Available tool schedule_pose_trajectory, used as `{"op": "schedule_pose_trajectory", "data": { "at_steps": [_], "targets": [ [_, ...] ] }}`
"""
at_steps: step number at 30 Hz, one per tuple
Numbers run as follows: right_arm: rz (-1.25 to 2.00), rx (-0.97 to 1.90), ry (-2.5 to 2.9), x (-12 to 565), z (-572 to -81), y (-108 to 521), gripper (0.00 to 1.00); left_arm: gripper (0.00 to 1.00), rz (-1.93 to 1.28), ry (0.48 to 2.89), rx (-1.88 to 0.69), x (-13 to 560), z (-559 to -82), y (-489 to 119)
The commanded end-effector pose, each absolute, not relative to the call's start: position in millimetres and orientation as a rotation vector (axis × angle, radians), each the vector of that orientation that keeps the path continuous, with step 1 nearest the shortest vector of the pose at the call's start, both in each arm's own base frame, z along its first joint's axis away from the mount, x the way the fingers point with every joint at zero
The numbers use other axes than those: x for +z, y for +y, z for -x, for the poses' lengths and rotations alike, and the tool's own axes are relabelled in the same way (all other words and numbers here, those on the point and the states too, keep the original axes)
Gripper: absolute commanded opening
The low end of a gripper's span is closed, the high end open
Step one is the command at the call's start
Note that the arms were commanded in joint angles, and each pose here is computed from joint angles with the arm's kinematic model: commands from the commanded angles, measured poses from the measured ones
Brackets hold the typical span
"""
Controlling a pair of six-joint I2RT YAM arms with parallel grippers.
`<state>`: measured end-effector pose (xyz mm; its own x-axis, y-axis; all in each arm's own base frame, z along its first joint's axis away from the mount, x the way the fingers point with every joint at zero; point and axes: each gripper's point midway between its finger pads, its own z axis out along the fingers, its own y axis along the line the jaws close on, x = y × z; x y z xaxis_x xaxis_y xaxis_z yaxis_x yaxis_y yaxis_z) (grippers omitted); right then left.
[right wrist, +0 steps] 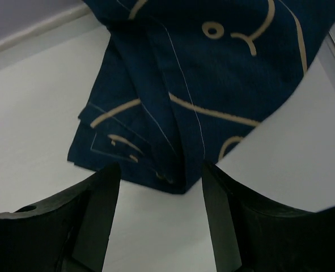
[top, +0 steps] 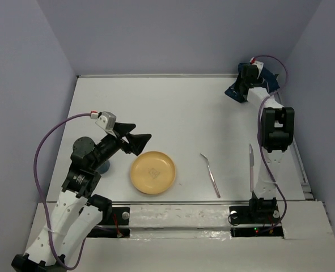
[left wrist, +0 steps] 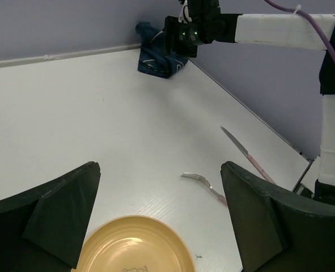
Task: Set the dinner table for one person
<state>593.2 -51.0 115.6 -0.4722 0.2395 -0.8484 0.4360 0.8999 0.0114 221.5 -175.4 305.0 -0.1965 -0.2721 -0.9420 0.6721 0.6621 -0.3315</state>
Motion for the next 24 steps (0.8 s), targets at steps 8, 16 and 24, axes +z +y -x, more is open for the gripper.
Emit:
{"op": "schedule_pose_trajectory", "data": {
  "at_steps": [8, 16, 24],
  "targets": [
    [-0.490, -0.472, 2.061, 102, -645, -89, 0.60, 0.99, -0.354, 1.518, -0.839, 319, -228, -174],
    [-0.493, -0.475, 2.100, 75, -647, -88, 0.00, 0.99, -0.346, 1.516, -0.828, 320, -231, -172],
    [-0.272, -0.002, 1.871, 223, -633, 8, 0.00, 0.99, -0.317, 1.503, -0.807, 324, -232, -165]
  ]
}}
